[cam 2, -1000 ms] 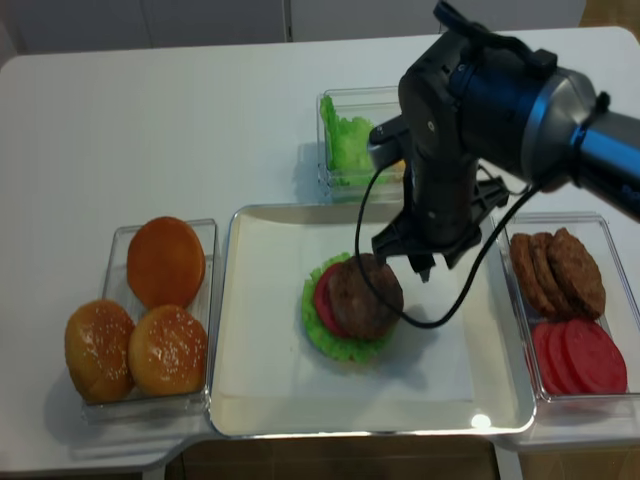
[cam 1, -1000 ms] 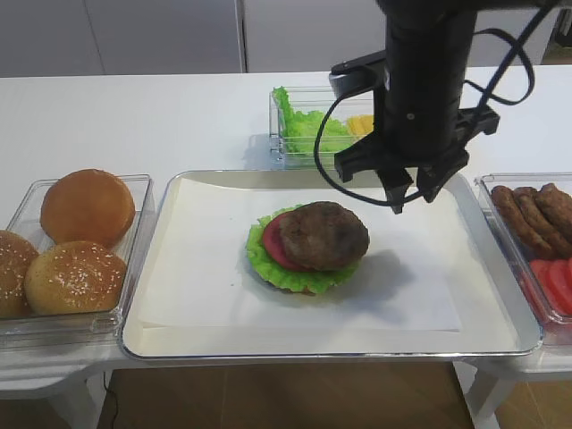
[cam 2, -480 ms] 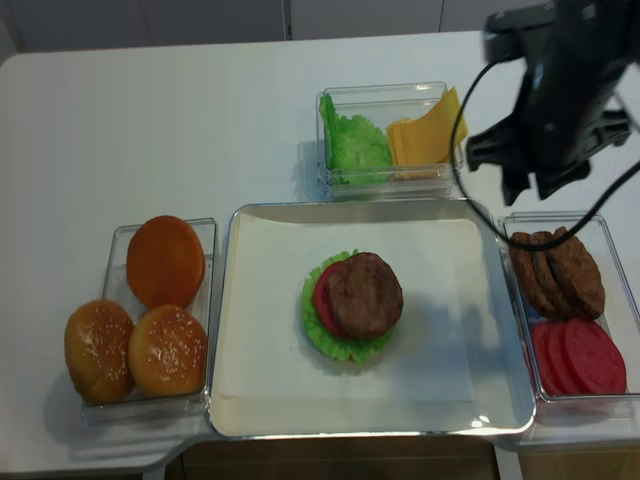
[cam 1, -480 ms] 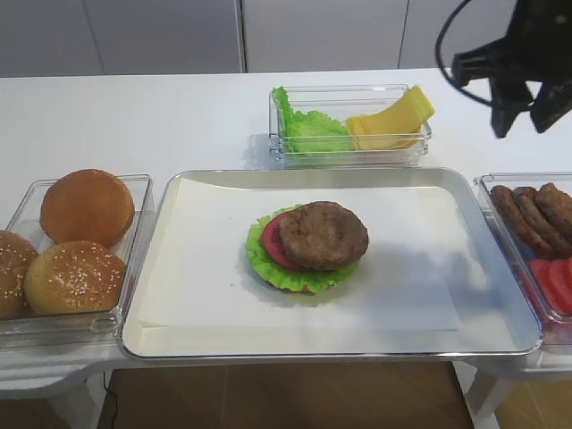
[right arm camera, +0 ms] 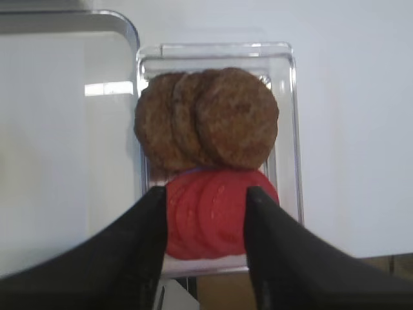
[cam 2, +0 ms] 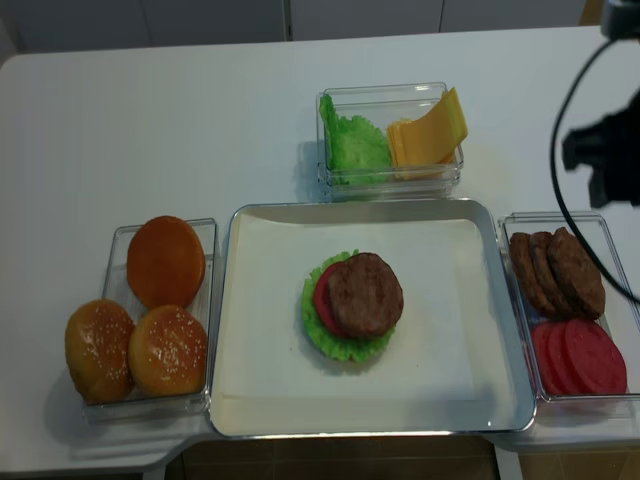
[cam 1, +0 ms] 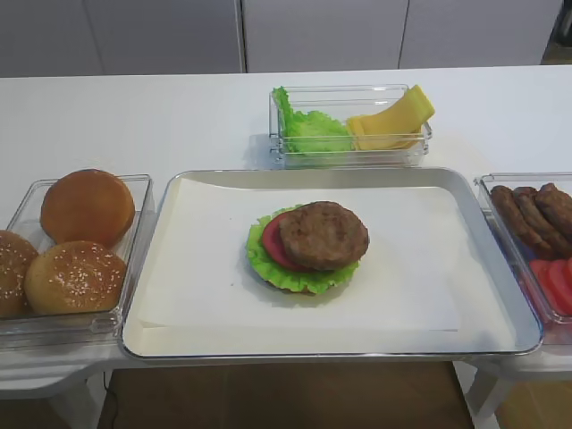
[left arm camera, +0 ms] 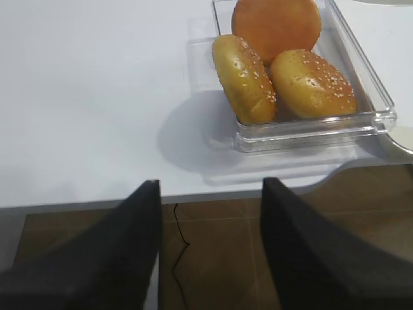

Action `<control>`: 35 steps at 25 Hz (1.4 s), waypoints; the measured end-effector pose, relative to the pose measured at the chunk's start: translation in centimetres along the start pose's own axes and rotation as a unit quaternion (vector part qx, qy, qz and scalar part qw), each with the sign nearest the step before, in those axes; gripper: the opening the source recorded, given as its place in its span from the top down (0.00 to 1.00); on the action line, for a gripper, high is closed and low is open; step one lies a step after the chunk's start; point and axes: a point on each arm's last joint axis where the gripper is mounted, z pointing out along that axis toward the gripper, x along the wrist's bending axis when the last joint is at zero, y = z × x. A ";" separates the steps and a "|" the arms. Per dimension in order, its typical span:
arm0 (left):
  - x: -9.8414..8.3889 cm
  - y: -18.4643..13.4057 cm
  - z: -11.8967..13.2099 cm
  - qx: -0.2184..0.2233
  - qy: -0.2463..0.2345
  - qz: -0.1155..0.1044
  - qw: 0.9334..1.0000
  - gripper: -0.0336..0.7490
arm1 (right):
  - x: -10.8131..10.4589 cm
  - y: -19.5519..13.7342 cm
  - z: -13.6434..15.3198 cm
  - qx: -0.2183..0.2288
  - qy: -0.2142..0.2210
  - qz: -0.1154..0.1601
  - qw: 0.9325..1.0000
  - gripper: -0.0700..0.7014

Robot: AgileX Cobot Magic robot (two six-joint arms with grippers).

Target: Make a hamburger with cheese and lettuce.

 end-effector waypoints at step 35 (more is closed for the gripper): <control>0.0 0.0 0.0 0.000 0.000 0.000 1.000 0.48 | -3.1 -25.4 -1.5 -0.265 0.135 -0.072 0.952 0.52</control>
